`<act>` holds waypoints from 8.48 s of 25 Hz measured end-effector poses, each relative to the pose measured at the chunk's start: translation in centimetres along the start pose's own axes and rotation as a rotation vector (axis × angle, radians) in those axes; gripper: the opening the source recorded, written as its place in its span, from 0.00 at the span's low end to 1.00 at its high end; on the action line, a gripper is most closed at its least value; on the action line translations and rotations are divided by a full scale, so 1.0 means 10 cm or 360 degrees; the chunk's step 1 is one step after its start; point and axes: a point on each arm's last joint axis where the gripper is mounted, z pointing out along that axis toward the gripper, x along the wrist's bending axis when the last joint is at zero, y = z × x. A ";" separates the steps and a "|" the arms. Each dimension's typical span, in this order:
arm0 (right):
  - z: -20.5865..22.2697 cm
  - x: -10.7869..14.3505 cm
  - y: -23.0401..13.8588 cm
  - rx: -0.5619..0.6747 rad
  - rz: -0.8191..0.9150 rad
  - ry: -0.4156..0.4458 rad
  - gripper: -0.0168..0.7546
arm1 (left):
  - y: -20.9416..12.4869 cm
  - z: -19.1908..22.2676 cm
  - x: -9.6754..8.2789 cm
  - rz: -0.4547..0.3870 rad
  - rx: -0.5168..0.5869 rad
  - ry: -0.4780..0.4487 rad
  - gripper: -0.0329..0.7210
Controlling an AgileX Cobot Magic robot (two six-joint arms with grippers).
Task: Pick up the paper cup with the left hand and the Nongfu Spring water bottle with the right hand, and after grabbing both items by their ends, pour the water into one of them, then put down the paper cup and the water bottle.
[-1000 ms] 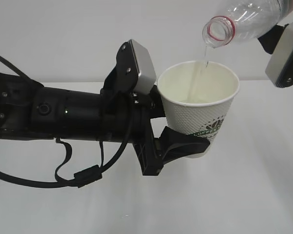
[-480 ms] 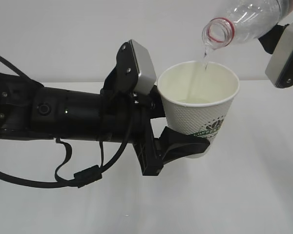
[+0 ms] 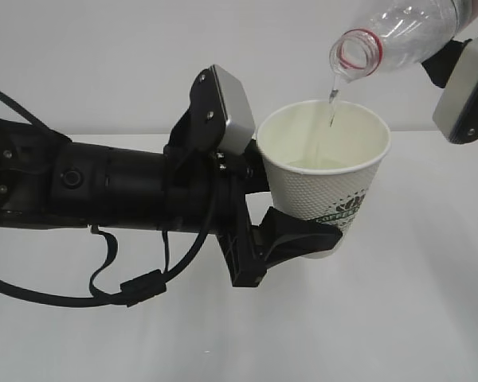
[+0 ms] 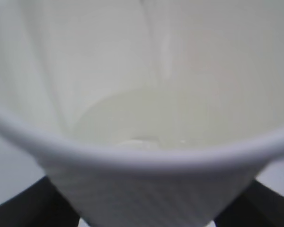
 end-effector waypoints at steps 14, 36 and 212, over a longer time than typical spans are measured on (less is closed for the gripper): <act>0.00 0.00 0.00 0.0008 0.0008 -0.0005 0.67 | -0.04 0.00 -0.04 0.0101 0.0064 -0.0066 0.76; 0.00 -0.01 0.00 0.0005 -0.0028 -0.0011 0.67 | -0.04 0.00 -0.04 0.0106 0.0067 -0.0070 0.76; -0.32 1.26 -0.27 0.0863 0.2310 -0.0246 0.67 | -0.05 0.00 -0.04 0.0105 0.0073 -0.0073 0.76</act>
